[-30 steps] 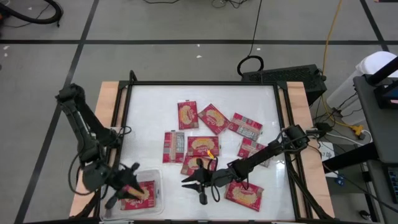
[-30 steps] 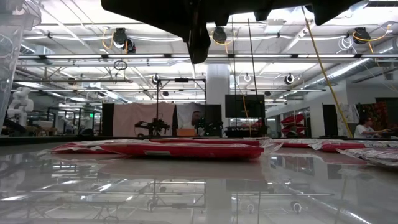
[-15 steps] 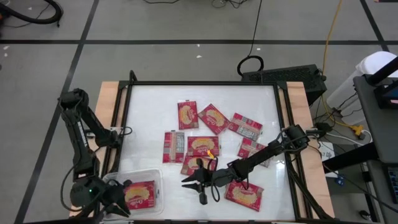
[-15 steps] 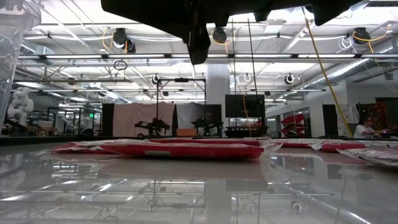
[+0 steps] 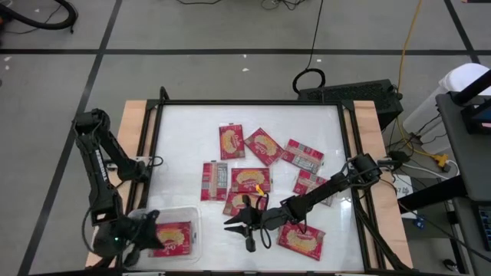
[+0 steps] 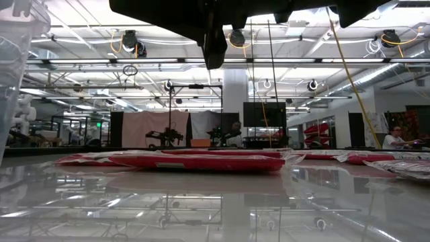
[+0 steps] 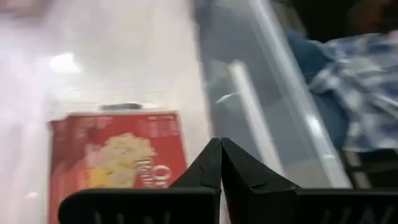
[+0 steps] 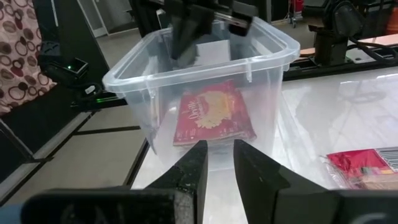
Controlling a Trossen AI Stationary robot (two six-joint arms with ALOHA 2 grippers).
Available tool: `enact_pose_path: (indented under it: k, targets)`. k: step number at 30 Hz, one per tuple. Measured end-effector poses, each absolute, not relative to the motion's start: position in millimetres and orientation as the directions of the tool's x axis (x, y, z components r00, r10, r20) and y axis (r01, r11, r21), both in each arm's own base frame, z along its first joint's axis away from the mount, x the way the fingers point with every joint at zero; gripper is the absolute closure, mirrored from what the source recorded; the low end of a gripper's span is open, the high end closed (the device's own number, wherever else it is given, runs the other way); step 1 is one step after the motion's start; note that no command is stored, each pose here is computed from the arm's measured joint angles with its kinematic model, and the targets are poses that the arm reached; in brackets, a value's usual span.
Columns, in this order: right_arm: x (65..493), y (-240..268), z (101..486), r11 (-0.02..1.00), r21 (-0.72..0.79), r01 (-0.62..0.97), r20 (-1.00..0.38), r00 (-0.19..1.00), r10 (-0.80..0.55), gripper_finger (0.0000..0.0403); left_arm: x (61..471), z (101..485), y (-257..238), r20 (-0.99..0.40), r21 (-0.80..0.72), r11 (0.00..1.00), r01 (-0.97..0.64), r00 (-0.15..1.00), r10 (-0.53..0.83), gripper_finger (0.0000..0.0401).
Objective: Sort popcorn bags into baskets
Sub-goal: Put the popcorn bag into the transparent bin
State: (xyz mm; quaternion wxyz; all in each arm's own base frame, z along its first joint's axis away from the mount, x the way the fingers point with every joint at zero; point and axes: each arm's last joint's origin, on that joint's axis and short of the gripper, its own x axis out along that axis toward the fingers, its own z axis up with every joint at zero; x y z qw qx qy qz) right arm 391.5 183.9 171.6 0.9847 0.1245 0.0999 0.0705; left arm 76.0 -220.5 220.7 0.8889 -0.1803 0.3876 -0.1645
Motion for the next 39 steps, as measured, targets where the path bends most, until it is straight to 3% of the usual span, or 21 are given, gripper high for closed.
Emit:
enact_pose_path:
  k: [13,21,26,33,39]
  targets:
    - [391.5,183.9,171.6,0.964,0.236,-0.119,-0.179,0.97,0.164,0.0332,85.2,214.3,-205.7,-0.722,-0.357,0.928,0.104,0.6,-0.345,0.0396]
    - [390.2,183.2,167.2,0.971,0.215,-0.107,-0.232,0.96,0.157,0.0332,85.3,243.8,-184.8,-0.621,-0.405,0.901,0.158,0.676,-0.397,0.0394]
    - [381.7,180.0,168.4,0.99,0.138,-0.015,-0.353,0.934,0.064,0.0328,82.5,266.2,-165.1,-0.513,-0.361,0.903,0.235,0.759,-0.402,0.0393]
    - [353.9,187.7,164.3,0.999,-0.017,0.051,-0.559,0.828,-0.052,0.0275,91.8,280.9,-143.3,-0.379,-0.13,0.976,0.173,0.901,-0.21,0.0392]
    - [337.8,194.0,153.4,0.994,-0.105,0.036,-0.658,0.747,-0.097,0.0227,118.4,285.9,-130.1,-0.322,-0.025,0.999,0.038,0.946,-0.044,0.0391]
